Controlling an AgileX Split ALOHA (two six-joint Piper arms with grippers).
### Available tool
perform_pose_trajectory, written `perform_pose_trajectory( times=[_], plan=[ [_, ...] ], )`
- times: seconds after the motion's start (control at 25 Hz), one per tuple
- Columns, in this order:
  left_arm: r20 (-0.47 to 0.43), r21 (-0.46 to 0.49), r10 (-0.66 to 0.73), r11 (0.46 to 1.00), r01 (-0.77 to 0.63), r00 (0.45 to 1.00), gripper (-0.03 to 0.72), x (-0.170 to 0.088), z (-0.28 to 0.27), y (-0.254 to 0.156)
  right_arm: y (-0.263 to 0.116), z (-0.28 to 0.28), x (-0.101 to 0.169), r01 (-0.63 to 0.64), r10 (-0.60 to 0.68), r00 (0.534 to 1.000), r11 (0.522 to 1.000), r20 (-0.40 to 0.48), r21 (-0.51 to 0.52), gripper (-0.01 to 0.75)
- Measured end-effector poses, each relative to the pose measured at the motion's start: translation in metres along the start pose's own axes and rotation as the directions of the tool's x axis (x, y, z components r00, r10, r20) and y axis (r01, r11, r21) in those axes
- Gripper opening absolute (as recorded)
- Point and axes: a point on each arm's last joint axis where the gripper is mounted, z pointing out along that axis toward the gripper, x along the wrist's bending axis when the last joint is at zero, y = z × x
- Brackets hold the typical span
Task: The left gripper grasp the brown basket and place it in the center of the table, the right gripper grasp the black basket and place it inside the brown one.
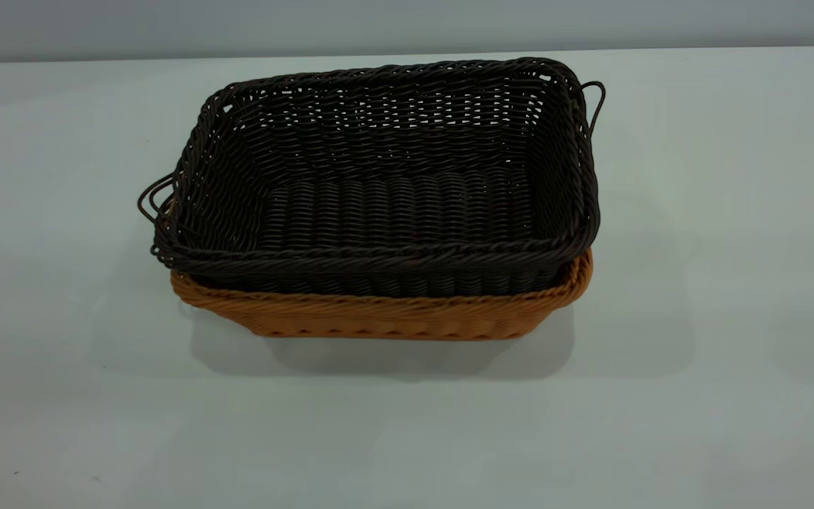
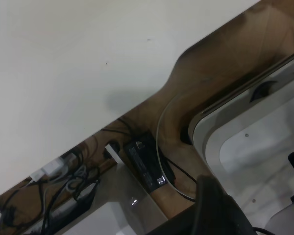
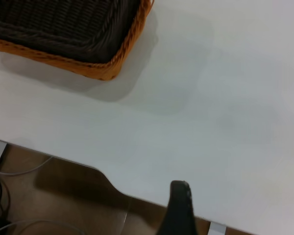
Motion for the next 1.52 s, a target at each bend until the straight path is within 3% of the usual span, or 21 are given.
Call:
perform_pose_trajectory(
  times=[0.28,0.4,0.52,0.68,0.8,0.96,1.28,1.52],
  plan=[
    [0.000,0.000,0.000,1.000,0.000,1.000,0.414,0.000,0.000,0.000,-0.001,-0.001,0.000,-0.013,0.013,1.000,1.000,0.010,-0.013,0.547],
    [-0.001,0.000,-0.004,1.000,0.004,1.000,0.414,0.000,0.000,0.000,-0.001,-0.002,-0.003,-0.091,0.093,0.992,0.995,0.087,-0.030,0.547],
    [-0.011,0.000,-0.074,0.997,0.074,0.997,0.414,0.005,0.000,0.000,-0.006,-0.008,-0.004,-0.162,0.179,0.968,0.981,0.177,-0.103,0.547],
    [-0.050,-0.032,-0.207,0.978,0.205,0.977,0.414,0.016,-0.003,-0.005,-0.020,-0.024,0.002,-0.139,0.193,0.960,0.958,0.204,-0.251,0.547],
    [-0.078,-0.108,-0.306,0.949,0.297,0.949,0.414,0.021,-0.011,-0.013,-0.023,-0.026,0.004,-0.134,0.192,0.960,0.954,0.204,-0.269,0.544],
    [-0.111,-0.279,-0.410,0.887,0.368,0.905,0.414,0.018,-0.026,-0.034,-0.023,-0.026,0.004,-0.134,0.192,0.960,0.954,0.204,-0.269,0.544],
    [-0.133,-0.592,-0.472,0.743,0.312,0.872,0.414,-0.006,-0.044,-0.078,-0.023,-0.026,0.004,-0.135,0.193,0.960,0.954,0.202,-0.269,0.542],
    [-0.132,-0.621,-0.472,0.725,0.298,0.872,0.414,-0.009,-0.044,-0.085,-0.023,-0.026,0.004,-0.135,0.194,0.960,0.954,0.203,-0.269,0.542]
  ],
)
